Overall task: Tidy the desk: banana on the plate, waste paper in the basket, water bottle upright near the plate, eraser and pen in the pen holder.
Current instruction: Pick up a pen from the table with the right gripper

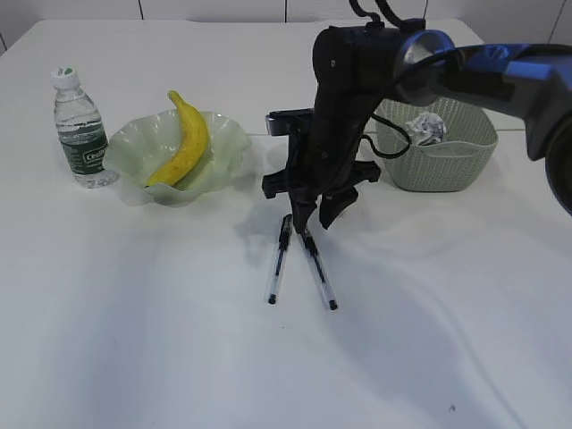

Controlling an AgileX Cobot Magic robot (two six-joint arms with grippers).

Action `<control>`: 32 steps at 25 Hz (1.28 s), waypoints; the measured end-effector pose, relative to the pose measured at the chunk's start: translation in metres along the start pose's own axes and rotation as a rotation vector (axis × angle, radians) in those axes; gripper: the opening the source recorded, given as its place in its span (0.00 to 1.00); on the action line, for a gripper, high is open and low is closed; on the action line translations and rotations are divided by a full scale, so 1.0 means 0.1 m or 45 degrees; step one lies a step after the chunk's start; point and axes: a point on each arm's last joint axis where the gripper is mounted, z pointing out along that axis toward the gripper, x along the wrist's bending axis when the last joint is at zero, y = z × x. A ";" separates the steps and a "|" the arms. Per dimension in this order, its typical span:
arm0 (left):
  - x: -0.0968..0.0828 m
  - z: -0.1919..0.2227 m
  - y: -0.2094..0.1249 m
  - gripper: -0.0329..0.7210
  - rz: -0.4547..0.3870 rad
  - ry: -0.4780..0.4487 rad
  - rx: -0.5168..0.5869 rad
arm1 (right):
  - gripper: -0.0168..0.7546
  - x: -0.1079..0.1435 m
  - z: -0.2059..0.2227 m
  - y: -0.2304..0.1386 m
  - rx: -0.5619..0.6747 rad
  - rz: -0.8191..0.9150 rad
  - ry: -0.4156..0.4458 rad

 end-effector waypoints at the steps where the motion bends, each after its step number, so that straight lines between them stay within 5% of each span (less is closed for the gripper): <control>1: 0.00 0.00 0.00 0.41 0.000 -0.001 0.006 | 0.43 0.00 0.01 0.00 0.001 0.003 -0.002; 32: 0.00 0.00 -0.02 0.39 -0.002 -0.006 0.028 | 0.43 -0.03 0.24 -0.01 0.056 0.045 -0.010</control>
